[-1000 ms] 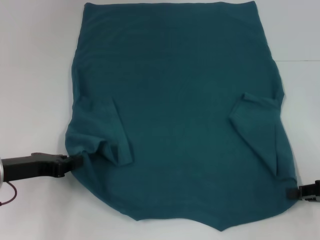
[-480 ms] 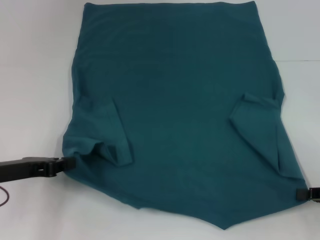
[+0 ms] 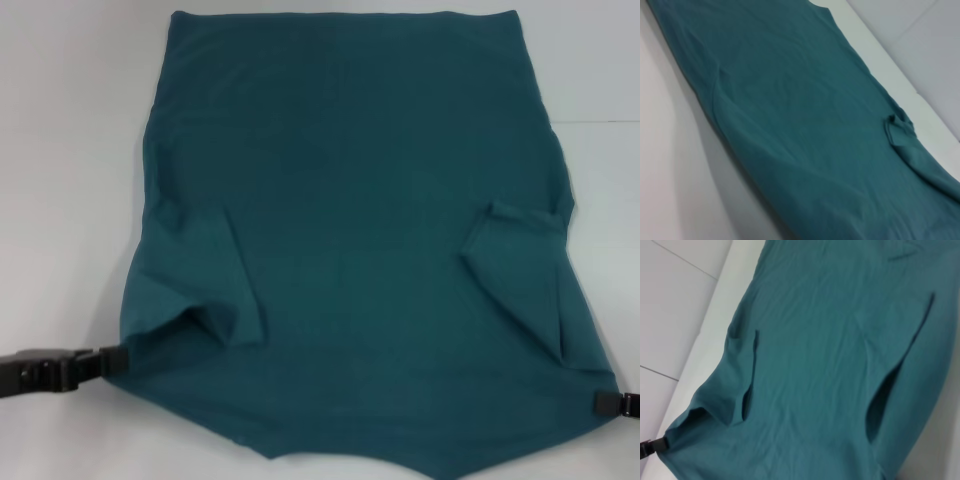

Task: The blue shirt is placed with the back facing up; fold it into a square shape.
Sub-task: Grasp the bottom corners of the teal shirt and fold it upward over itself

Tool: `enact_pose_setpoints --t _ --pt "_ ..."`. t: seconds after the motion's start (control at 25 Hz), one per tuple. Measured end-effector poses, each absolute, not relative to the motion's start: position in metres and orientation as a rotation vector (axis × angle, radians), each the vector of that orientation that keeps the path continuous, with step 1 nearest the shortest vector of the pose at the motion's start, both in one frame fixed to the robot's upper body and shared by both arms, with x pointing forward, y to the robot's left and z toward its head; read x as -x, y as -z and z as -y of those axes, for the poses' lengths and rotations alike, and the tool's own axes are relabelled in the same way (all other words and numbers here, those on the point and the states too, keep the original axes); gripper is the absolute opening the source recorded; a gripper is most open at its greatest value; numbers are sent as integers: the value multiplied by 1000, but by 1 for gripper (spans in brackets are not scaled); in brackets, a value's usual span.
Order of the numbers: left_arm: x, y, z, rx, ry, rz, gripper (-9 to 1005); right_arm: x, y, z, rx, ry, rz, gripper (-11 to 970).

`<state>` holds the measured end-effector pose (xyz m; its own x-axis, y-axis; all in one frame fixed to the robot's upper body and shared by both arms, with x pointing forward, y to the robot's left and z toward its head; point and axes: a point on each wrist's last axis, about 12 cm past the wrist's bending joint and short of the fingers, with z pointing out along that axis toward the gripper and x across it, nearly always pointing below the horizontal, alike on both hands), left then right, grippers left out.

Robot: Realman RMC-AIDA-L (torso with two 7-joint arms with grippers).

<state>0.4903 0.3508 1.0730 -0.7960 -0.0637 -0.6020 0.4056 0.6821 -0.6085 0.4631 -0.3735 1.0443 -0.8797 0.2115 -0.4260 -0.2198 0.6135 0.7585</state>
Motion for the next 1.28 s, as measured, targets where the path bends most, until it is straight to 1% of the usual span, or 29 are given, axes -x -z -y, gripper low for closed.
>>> enact_pose_setpoints --t 0.6,0.84,1.12,1.24,1.28 --pt "-456 -1063 -355 -258 1116 -2324 102 -428 -1038 378 59 -1244 -2317 56" --pt "-448 -1062 -357 -246 1138 -2318 108 -414 -1035 381 68 -1258 -2317 55" --pt "-445 -1061 -355 -243 1158 -2318 114 -406 -1036 386 63 -1268 -2317 55" --pt "-451 -1063 -353 -250 1159 -2307 117 -412 -1040 387 63 -1258 -2296 55" --pt "-457 -1066 -352 -262 1158 -2294 118 -417 -1042 388 65 -1251 -2288 55"
